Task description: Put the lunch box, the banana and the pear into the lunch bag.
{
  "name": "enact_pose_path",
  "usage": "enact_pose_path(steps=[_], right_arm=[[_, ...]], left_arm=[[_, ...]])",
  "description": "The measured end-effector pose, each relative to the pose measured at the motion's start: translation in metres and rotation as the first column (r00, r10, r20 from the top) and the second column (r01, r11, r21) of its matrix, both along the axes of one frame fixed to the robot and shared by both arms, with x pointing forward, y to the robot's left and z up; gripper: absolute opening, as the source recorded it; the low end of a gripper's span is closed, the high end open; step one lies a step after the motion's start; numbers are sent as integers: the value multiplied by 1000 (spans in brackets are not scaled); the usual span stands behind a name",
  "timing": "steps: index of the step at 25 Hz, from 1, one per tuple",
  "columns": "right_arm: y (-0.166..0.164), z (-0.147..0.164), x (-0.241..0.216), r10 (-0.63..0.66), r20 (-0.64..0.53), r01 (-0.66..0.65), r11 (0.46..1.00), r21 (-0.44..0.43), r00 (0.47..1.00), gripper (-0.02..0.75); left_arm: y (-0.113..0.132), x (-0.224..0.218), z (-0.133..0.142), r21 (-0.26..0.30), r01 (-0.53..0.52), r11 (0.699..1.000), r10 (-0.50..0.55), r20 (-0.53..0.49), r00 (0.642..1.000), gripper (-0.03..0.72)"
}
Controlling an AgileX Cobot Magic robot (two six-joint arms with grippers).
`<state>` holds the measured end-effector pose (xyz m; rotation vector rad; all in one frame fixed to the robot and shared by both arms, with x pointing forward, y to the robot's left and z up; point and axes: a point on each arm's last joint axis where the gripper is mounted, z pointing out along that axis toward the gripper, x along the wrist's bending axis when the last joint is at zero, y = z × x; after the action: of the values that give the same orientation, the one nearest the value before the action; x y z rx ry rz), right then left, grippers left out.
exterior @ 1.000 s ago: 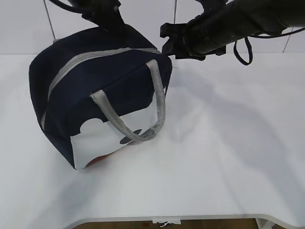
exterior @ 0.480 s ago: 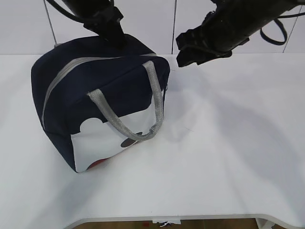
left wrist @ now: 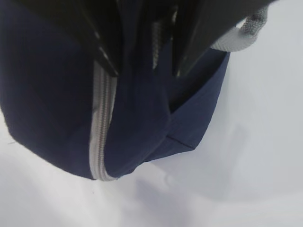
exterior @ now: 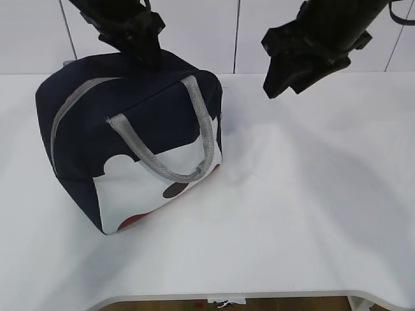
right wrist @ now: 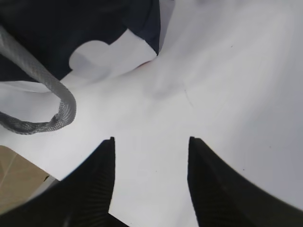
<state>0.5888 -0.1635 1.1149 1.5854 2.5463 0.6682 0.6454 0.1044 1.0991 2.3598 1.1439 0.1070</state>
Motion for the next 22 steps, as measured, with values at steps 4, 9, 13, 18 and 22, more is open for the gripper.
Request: enact_pose_path(steps=[4, 9, 13, 18, 22], right_arm=[[-2, 10, -3, -22, 16, 22, 1000, 4, 1000, 393], [-10, 27, -20, -41, 54, 41, 999, -2, 998, 396], [-23, 43, -51, -42, 97, 45, 999, -27, 994, 395], [-38, 59, -94, -44, 141, 47, 999, -18, 989, 395], [-47, 64, -124, -46, 164, 48, 999, -9, 985, 395]], left_arm=[[7, -9, 21, -8, -55, 998, 55, 30, 998, 314], [18, -22, 43, 5, -123, 992, 122, 68, 990, 316], [40, -69, 78, 0, -144, 990, 143, 116, 983, 312], [68, -126, 106, 7, -156, 988, 152, 177, 972, 303], [87, -170, 118, -13, -156, 988, 155, 212, 965, 286]])
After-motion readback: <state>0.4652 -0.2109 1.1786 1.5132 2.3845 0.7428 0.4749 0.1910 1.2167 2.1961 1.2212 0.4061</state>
